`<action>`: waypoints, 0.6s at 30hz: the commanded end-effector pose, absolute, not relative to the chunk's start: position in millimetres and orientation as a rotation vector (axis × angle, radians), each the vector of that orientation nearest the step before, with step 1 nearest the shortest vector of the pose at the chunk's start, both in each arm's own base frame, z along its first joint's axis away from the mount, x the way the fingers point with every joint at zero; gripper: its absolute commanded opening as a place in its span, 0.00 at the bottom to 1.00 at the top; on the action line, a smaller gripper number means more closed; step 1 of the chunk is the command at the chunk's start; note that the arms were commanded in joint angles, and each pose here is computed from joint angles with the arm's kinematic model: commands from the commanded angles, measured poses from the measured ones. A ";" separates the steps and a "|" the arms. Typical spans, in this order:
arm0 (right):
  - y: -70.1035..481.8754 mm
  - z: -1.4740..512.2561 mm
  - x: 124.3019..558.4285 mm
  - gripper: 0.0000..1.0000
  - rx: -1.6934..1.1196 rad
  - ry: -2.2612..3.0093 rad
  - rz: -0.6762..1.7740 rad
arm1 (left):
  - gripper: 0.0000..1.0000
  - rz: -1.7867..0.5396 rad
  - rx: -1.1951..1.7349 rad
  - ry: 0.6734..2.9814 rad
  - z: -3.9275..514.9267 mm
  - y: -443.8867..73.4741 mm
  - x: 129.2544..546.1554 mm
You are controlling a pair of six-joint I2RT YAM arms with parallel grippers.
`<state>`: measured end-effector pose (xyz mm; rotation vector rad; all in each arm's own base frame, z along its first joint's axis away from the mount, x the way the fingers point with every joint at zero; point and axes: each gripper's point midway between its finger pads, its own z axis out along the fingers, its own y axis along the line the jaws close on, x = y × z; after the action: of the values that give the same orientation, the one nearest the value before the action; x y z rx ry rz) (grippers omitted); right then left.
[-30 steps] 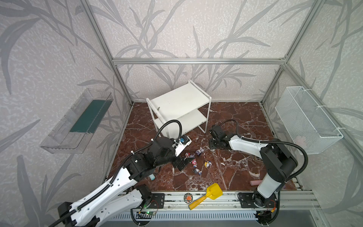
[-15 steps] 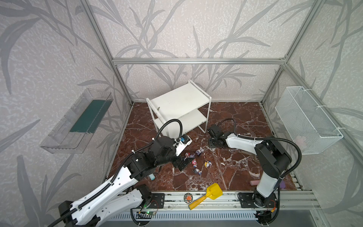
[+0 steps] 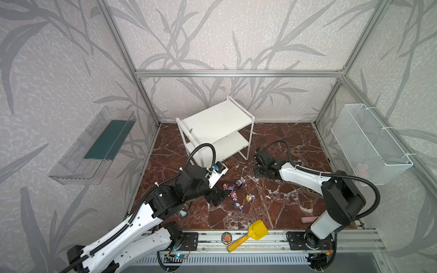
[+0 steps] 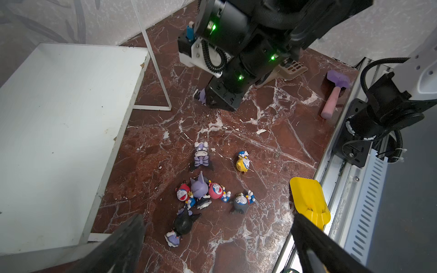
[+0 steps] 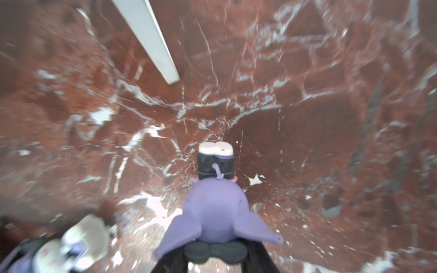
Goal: Place and organize the plastic toys onto the shelf
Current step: 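Lift the purple cat figure with the right gripper toward the shelf top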
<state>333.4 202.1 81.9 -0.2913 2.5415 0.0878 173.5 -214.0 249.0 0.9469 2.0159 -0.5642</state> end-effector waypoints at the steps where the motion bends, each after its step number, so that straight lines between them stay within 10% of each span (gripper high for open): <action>1: 196.7 117.0 321.4 0.20 -0.428 2.478 0.084 | 0.99 -0.538 0.915 2.043 249.4 -205.2 172.0; 18: 205.4 304.8 269.0 0.20 -0.696 2.132 0.378 | 0.99 -0.511 0.866 2.013 248.6 -188.5 166.9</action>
<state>283.2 199.2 292.9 -0.5882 2.1366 0.3346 167.5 -192.8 251.2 0.8835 2.0071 -0.5240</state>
